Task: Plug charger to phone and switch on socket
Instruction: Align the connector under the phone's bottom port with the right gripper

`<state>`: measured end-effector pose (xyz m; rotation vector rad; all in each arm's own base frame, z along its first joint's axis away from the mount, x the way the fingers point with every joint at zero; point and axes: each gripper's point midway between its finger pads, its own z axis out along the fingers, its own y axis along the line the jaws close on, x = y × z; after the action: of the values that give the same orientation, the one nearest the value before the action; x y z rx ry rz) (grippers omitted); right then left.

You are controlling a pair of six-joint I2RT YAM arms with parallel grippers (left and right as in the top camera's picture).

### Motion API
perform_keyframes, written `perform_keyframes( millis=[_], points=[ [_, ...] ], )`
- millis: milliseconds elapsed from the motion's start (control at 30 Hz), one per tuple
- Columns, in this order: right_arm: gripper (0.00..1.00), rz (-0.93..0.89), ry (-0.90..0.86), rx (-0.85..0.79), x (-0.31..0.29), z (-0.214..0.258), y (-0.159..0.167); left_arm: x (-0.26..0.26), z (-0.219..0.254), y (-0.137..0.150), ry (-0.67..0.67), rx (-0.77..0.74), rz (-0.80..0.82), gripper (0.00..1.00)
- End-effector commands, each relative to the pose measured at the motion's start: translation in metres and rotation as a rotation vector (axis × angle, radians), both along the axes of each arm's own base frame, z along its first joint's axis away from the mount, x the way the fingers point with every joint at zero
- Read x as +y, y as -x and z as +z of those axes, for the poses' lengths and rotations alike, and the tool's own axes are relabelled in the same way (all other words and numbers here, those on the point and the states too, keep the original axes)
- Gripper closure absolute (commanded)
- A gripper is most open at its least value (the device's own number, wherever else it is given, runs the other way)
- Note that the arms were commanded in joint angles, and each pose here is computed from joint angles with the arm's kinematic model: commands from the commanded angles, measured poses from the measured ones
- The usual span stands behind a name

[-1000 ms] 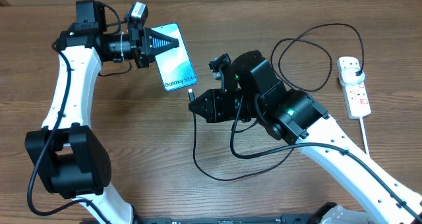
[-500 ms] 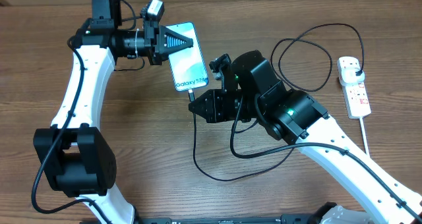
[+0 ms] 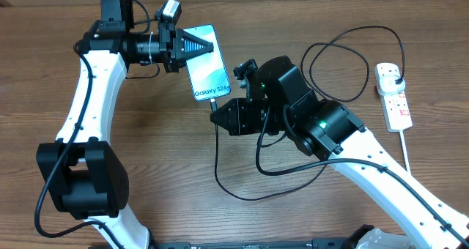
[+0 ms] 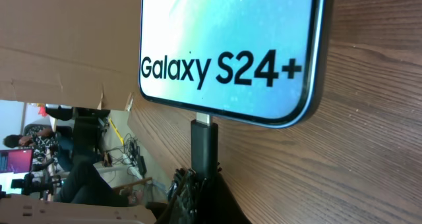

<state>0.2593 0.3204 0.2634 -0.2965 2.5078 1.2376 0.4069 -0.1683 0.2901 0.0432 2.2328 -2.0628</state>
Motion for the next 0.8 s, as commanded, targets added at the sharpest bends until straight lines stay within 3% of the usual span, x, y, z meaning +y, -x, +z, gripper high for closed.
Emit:
perform_keyframes(
  millis=[0,767],
  points=[
    [0.96,-0.004,0.005,-0.006,0.0015,-0.0020,-0.0023,0.0021,0.0131,0.0020,0.024,-0.026,-0.009,0.96],
    [0.96,-0.006,0.013,-0.031,-0.0019,0.0012,-0.0024,0.0020,0.0154,0.0017,0.032,-0.053,-0.015,0.96]
  ],
)
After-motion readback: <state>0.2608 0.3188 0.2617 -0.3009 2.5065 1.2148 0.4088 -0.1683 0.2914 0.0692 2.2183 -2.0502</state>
